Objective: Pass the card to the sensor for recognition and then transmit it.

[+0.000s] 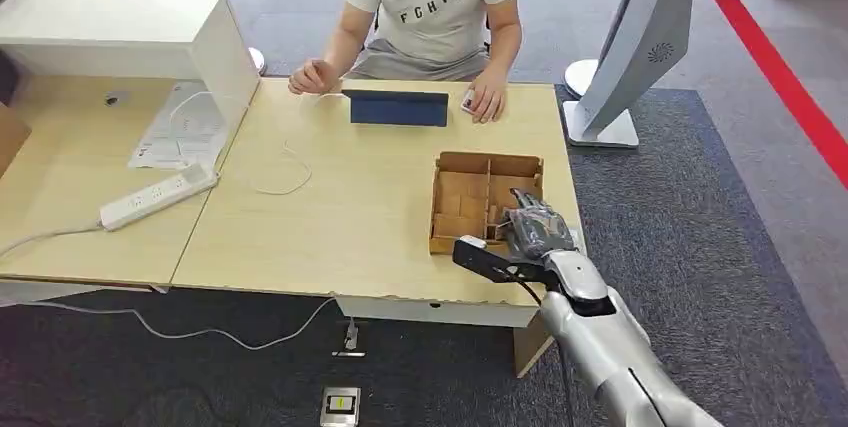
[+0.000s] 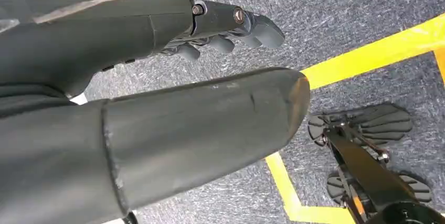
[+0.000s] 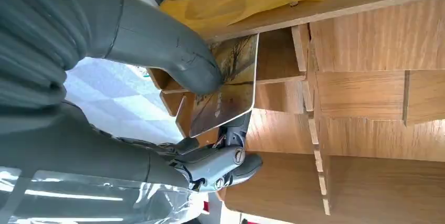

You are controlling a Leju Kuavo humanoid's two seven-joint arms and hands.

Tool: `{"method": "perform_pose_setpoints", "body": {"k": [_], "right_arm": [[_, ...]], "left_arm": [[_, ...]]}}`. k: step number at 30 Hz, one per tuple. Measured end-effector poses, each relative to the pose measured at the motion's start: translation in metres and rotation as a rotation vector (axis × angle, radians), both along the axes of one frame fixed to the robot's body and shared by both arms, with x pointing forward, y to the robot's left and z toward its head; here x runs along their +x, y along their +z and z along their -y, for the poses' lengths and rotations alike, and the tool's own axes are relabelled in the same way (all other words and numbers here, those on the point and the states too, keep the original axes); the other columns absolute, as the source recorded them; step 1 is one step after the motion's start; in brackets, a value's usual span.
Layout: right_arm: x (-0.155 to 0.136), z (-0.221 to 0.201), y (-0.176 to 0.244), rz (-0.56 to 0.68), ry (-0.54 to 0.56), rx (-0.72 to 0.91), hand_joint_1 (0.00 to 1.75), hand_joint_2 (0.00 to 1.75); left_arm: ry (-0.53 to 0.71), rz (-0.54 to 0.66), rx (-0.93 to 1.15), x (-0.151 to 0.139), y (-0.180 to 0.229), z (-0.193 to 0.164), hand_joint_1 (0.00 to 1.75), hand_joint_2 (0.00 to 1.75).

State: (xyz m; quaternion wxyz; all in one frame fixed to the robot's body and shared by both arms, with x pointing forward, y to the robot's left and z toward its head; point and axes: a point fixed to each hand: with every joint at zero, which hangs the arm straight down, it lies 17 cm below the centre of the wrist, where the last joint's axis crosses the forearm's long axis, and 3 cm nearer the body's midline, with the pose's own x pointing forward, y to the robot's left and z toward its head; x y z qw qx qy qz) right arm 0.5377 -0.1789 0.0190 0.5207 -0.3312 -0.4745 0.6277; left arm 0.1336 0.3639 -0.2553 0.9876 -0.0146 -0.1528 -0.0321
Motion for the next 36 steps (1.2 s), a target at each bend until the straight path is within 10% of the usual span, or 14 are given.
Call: {"method": "perform_pose_setpoints", "body": {"k": [8,20,36], "right_arm": [[0.004,-0.009,0.013,0.035,0.035,0.046,1.75,1.75],[0.049,-0.061,0.179,0.279,0.189,0.188,1.75,1.75],[0.088,-0.091,0.293,0.513,0.246,0.048,1.75,1.75]], "left_arm": [[0.011,0.000,0.003,0.000,0.000,-0.001,0.00,0.00],[0.001,0.029,-0.003,0.004,0.001,0.001,0.00,0.00],[-0.073,0.046,0.002,0.005,0.002,0.004,0.00,0.00]]}}
